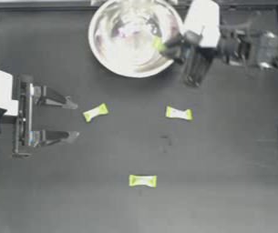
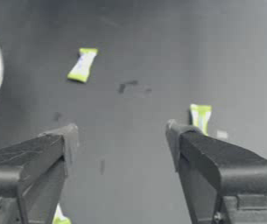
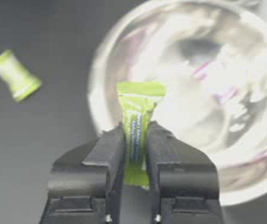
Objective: Put candies in bowl
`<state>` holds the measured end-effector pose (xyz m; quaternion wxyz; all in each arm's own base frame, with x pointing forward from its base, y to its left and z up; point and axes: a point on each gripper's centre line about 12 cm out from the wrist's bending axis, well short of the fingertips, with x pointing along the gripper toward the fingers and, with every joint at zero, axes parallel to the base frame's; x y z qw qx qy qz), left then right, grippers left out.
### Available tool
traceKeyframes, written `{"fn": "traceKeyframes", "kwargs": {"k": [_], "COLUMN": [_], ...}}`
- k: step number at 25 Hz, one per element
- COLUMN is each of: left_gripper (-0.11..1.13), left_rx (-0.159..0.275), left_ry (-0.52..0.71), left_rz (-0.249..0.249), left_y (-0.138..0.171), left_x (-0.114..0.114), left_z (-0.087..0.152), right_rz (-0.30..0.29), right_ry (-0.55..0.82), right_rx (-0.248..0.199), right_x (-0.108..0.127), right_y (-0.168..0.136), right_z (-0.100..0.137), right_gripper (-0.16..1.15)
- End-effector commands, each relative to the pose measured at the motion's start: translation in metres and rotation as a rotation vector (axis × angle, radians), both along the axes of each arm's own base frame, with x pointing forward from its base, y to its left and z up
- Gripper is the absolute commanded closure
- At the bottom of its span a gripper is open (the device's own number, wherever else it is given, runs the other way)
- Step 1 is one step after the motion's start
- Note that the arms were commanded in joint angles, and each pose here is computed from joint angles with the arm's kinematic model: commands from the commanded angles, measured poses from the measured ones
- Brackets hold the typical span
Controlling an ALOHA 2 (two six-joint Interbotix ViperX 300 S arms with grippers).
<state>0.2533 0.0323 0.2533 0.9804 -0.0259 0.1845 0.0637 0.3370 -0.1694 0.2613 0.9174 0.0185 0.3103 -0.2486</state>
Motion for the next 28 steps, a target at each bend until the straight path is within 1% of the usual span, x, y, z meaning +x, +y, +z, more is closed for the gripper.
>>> {"fn": "traceKeyframes", "kwargs": {"k": [1, 2, 4, 6, 14, 19, 21, 22, 23, 24, 26, 27, 28], "left_gripper": [0.07, 0.07, 0.07, 0.07, 0.07, 0.07, 0.07, 0.07, 0.07, 0.07, 0.07, 0.07, 0.07], "left_rx": [0.006, 0.007, 0.008, 0.008, 0.008, 0.012, 0.012, 0.013, 0.013, 0.012, 0.013, 0.013, 0.013], "left_ry": [-0.036, -0.034, -0.037, -0.036, -0.037, -0.048, -0.050, -0.051, -0.051, -0.048, -0.051, -0.051, -0.051], "left_rz": [0.006, 0.005, 0.006, 0.006, 0.006, 0.008, 0.009, 0.009, 0.009, 0.007, 0.009, 0.009, 0.009], "left_y": [0.001, 0.001, 0.001, 0.001, 0.001, 0.002, 0.002, 0.002, 0.002, 0.001, 0.002, 0.002, 0.002], "left_x": [0.002, 0.002, 0.002, 0.002, 0.002, 0.003, 0.003, 0.003, 0.003, 0.003, 0.003, 0.003, 0.003], "left_z": [0.009, 0.008, 0.008, 0.008, 0.009, 0.009, 0.009, 0.010, 0.010, 0.009, 0.010, 0.010, 0.010], "right_rz": [-0.046, -0.058, -0.098, -0.120, -0.134, -0.136, -0.136, -0.136, -0.136, -0.136, -0.133, -0.129, -0.120], "right_ry": [-0.038, -0.031, -0.029, -0.021, 0.015, 0.026, 0.030, 0.034, 0.038, 0.041, 0.043, 0.042, 0.041], "right_rx": [-0.025, -0.025, -0.011, -0.004, 0.010, 0.014, 0.016, 0.016, 0.018, 0.018, 0.022, 0.023, 0.019], "right_x": [0.012, 0.016, 0.020, 0.026, 0.057, 0.067, 0.070, 0.070, 0.069, 0.069, 0.069, 0.070, 0.071], "right_y": [-0.030, -0.038, -0.057, -0.073, -0.101, -0.108, -0.110, -0.110, -0.110, -0.110, -0.107, -0.105, -0.101], "right_z": [0.012, 0.008, 0.003, -0.006, -0.033, -0.043, -0.046, -0.047, -0.048, -0.049, -0.049, -0.049, -0.047], "right_gripper": [0.50, 0.50, 0.50, 0.50, 0.50, 0.50, 0.48, 0.44, 0.36, 0.26, 0.00, -0.10, -0.12]}}
